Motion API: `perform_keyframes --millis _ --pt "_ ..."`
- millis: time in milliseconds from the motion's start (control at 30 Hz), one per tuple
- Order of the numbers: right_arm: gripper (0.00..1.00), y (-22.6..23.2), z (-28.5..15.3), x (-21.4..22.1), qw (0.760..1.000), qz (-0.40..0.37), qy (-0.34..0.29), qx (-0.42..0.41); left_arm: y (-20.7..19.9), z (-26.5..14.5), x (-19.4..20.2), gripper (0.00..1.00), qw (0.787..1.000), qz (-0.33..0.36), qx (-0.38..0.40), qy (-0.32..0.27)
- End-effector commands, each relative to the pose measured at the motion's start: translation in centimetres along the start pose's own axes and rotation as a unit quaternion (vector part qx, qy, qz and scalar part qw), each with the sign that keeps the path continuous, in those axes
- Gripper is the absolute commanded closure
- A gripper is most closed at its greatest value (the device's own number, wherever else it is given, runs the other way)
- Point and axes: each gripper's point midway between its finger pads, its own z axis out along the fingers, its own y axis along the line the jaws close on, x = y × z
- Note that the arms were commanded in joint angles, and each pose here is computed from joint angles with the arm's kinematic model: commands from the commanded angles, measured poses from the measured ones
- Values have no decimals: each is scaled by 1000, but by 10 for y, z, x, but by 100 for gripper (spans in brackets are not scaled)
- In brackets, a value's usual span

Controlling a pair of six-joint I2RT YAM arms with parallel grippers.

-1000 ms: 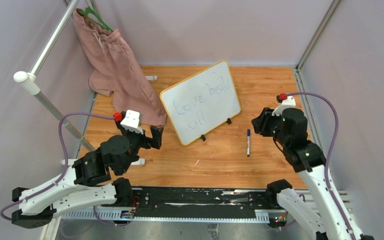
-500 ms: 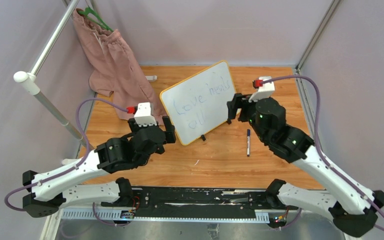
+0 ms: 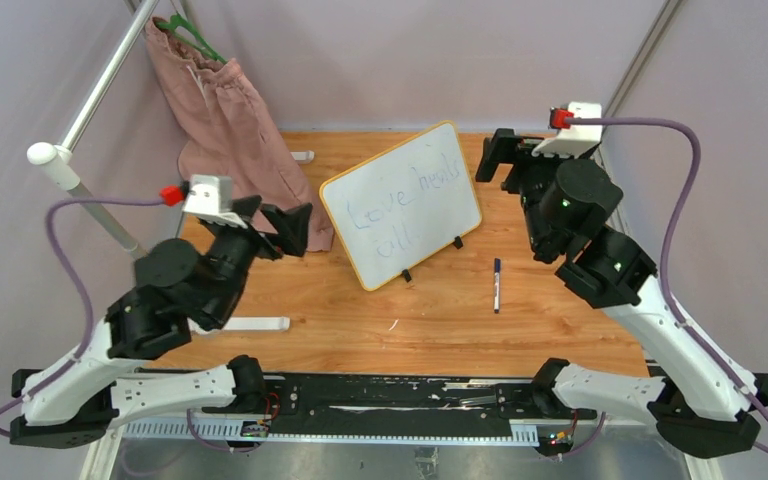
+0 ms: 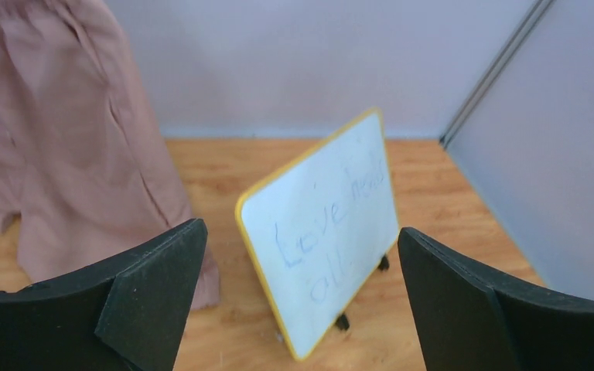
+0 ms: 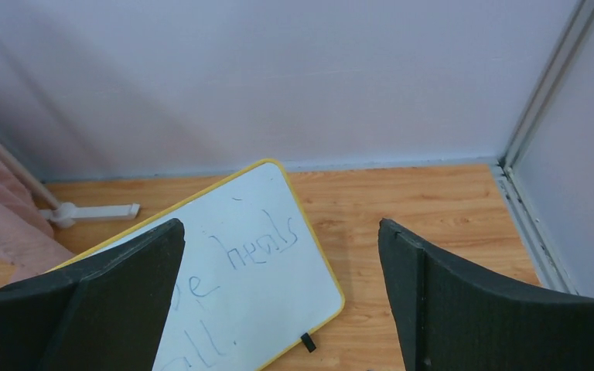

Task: Write a sentence on the whiteboard
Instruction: Reset both arms

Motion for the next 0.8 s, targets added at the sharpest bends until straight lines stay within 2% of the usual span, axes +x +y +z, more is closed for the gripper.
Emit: perform_keyframes --millis 0,67,133,233,333,433,600,767 --pt "3 13 -19 -44 993 23 -80 -84 -3 -13 -89 0 995 33 30 -92" --pt "3 16 -22 -56 993 0 -70 -95 -14 -14 -109 0 992 49 53 -101" --pt "5 15 -18 -59 995 -57 -52 -58 -20 -13 -127 0 991 64 57 -105" --pt "4 21 -17 -68 989 -127 -72 -1 -29 1 -131 0 990 99 35 -90" --pt "1 21 -12 -72 985 -149 -73 44 -45 19 -128 0 989 122 25 -77" --pt "0 25 -5 -63 981 -171 -54 67 -60 42 -124 0 992 103 50 -54" --pt "0 24 -4 -36 984 -173 -30 43 -60 79 -110 0 998 37 56 -17" --pt "0 -4 4 -3 995 -74 60 -17 -55 94 -101 0 998 -4 62 11"
